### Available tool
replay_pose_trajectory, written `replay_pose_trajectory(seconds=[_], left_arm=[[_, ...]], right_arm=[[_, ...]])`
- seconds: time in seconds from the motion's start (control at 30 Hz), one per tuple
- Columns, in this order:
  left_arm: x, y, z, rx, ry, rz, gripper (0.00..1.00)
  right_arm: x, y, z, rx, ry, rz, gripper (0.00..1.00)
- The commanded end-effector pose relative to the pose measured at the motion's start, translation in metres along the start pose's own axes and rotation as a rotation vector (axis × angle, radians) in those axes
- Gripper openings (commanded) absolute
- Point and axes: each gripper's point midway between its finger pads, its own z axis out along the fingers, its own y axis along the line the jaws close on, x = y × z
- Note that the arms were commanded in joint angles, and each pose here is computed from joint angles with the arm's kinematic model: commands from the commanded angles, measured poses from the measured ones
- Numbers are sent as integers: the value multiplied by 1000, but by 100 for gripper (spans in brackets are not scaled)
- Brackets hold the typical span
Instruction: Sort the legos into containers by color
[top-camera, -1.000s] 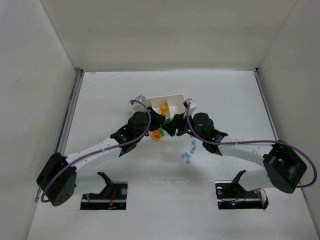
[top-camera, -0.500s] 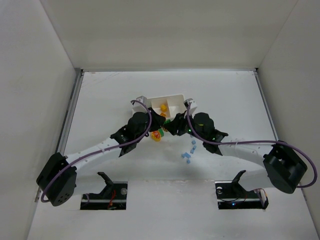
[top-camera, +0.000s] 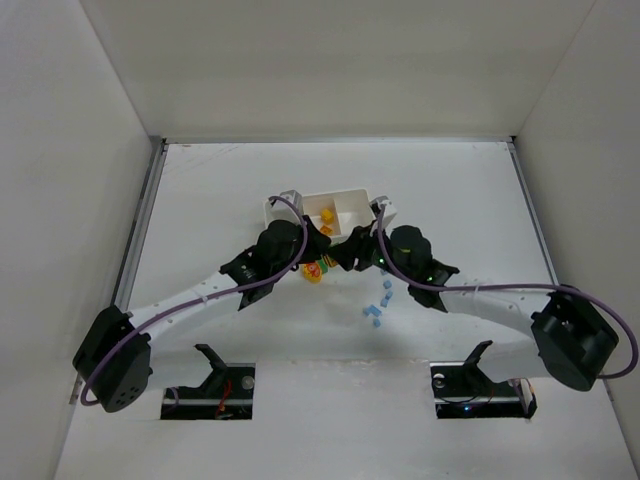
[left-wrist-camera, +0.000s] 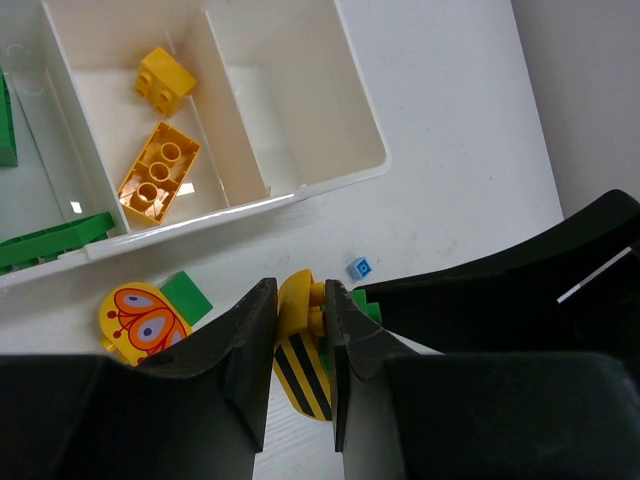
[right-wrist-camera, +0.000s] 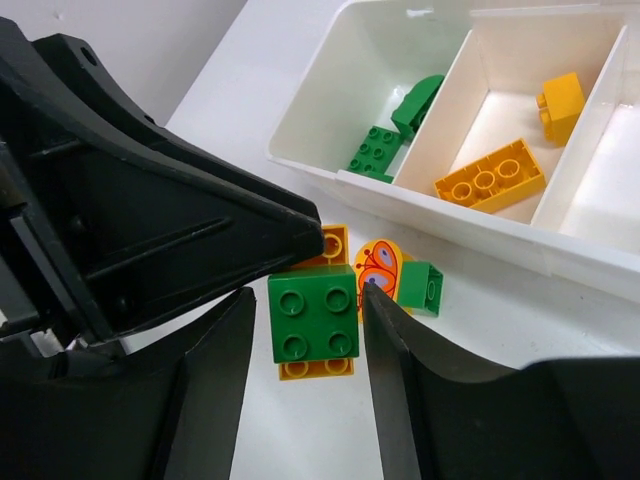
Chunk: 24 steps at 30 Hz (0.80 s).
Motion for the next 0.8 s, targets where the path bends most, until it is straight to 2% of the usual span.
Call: replay_pose_trajectory(seconds=[0.0,0.13,0.33,0.47,0.63,0.77], left_arm=[[-15,-14,-5,39,-16,31,10],[-17,-14,-5,36,-20,32,10],[-21,-15,-7,39,-37,27,10],[-26,-15,-9,36,-57,21,10],[-28,-15,-9,39,-63,23,10],[-29,-15,-9,39,-65,22,10]], right_arm=[[-29,16,-5,-65,-104,1,51],[-28,14,-5,-60,-99,3,45],[-22,14,0,-63,-69,8,44],[-15,16,3,-81,-39,20,51],[-12,16,5,-83,-23,27,52],[-11,17,6,-86,-16,26,43]])
